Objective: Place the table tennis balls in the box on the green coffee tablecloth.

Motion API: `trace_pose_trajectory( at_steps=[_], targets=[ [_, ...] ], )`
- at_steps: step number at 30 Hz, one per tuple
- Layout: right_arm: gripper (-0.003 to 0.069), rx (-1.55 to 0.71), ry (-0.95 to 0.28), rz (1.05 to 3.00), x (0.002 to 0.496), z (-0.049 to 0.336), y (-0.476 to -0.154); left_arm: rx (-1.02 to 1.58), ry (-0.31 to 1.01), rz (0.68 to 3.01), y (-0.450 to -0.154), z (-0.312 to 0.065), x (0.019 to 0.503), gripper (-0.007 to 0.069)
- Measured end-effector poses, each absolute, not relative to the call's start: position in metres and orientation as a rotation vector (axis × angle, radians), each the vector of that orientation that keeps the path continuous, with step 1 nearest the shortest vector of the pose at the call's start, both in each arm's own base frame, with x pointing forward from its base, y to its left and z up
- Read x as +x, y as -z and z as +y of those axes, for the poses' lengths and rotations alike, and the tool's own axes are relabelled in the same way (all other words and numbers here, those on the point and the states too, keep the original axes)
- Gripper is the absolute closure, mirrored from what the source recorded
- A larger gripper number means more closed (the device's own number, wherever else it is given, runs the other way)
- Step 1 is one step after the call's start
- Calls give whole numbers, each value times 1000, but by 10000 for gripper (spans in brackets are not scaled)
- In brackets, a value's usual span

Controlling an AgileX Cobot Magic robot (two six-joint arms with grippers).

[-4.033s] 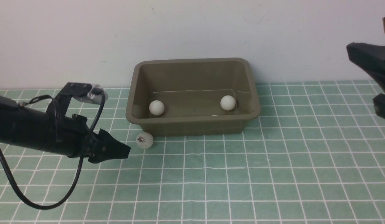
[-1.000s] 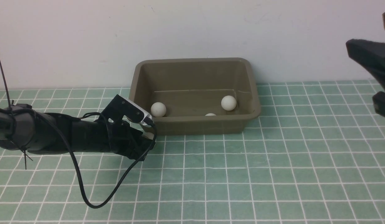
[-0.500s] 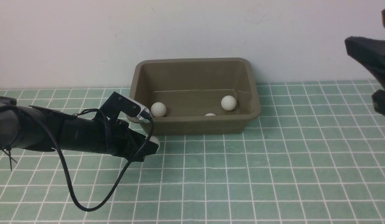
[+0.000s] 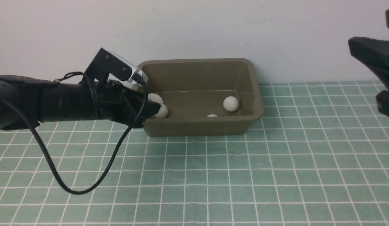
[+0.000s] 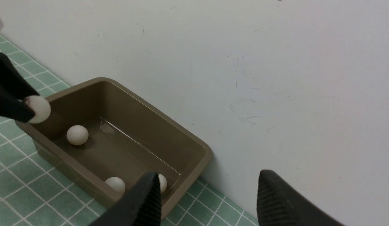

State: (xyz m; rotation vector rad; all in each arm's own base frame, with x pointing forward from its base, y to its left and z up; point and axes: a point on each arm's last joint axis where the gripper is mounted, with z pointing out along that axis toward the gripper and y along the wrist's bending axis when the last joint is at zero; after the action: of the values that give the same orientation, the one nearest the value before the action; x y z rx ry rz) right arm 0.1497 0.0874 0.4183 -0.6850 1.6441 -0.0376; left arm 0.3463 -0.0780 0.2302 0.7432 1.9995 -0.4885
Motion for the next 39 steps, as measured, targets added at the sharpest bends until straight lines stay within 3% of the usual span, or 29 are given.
trace_pose_trajectory(
  at_steps=[3, 7, 15, 18, 21, 24, 26, 29, 34, 39],
  targets=[
    [274, -683, 30, 1648, 150, 88, -418, 720, 436, 1979, -228, -76, 356, 294],
    [274, -680, 24, 1651, 149, 88, -418, 881, 291, 1885, -207, -77, 391, 294],
    [274, -679, 22, 1651, 149, 88, -418, 905, 325, 1879, -182, -82, 422, 289],
    [274, -680, 22, 1650, 149, 88, -418, 842, 327, 1911, -184, -80, 425, 226],
    [274, -680, 22, 1650, 149, 88, -418, 737, 303, 1941, -200, -75, 424, 163],
    [274, -680, 22, 1650, 149, 88, -418, 683, 289, 1936, -218, -72, 421, 153],
    [274, -680, 22, 1650, 149, 88, -418, 629, 283, 1897, -265, -65, 405, 155],
    [274, -680, 22, 1650, 149, 88, -418, 611, 364, 1893, -292, -57, 389, 171],
    [274, -680, 22, 1650, 149, 88, -418, 646, 514, 2005, -307, -44, 363, 213],
    [274, -679, 19, 1651, 149, 88, -418, 651, 435, 2145, -305, -19, 352, 254]
  ],
)
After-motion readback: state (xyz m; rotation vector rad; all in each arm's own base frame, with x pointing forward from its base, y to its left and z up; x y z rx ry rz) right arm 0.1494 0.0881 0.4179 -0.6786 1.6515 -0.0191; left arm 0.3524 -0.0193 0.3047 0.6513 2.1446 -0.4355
